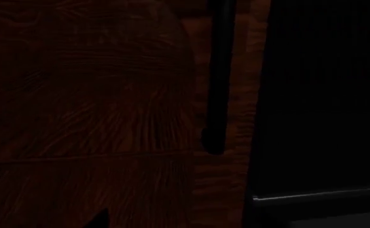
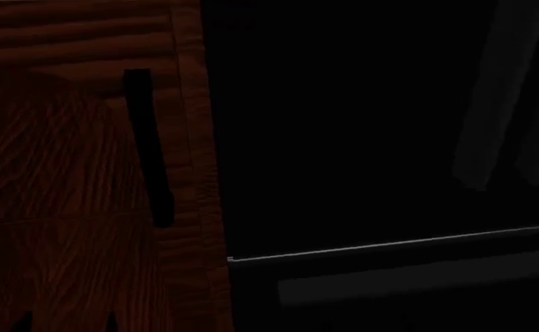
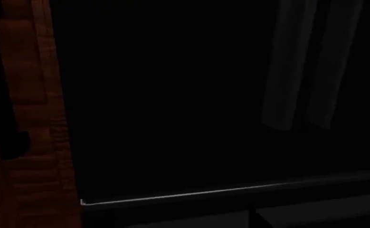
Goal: Navigate to the stove.
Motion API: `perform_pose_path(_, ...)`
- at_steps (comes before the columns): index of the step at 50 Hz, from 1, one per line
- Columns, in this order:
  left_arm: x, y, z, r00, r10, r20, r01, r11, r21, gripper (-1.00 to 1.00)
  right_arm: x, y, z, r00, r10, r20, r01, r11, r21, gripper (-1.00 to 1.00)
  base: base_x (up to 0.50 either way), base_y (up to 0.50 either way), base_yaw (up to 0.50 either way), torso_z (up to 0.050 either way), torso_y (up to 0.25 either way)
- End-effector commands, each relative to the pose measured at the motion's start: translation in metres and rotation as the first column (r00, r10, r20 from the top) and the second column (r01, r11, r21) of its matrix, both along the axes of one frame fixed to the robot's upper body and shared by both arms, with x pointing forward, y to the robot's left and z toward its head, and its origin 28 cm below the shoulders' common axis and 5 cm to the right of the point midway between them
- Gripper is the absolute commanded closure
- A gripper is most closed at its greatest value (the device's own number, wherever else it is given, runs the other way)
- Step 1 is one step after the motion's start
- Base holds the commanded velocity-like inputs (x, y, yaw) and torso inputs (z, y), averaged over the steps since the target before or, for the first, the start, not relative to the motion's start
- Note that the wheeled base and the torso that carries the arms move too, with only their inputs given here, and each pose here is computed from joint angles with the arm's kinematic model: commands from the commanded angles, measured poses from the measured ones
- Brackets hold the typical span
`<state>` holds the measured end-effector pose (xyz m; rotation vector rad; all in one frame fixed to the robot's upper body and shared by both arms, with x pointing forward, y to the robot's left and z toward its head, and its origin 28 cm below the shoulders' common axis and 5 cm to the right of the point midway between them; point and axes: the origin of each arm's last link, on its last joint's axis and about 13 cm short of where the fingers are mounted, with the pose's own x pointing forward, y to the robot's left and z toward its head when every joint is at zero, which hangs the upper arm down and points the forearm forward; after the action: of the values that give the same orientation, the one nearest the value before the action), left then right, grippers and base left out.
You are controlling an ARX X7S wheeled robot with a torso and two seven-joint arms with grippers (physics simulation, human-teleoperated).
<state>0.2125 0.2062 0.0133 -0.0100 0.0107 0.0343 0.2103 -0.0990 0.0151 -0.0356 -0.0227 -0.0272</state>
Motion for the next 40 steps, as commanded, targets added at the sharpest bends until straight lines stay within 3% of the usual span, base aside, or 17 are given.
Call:
perform_pose_path(1,0.0008,0.0004,-0.0006,1.0,0.0,-0.001,0.0,1.0,0.0,-1.0,0.0003,0.0002,-0.0005,1.0,0.002,-0.005,-0.002,1.0,0.001,-1.0,-0.14,0.03,-0.5,0.0,0.0)
perform_pose_path(40,0.0016,0.0024,-0.0013,1.0,0.001,0.0,-0.001,1.0,0.003,-1.0,0.0021,0.0022,-0.0021,1.0,0.0,-0.017,0.0,1.0,0.01,-1.0,-0.15,0.05,-0.5,0.0,0.0)
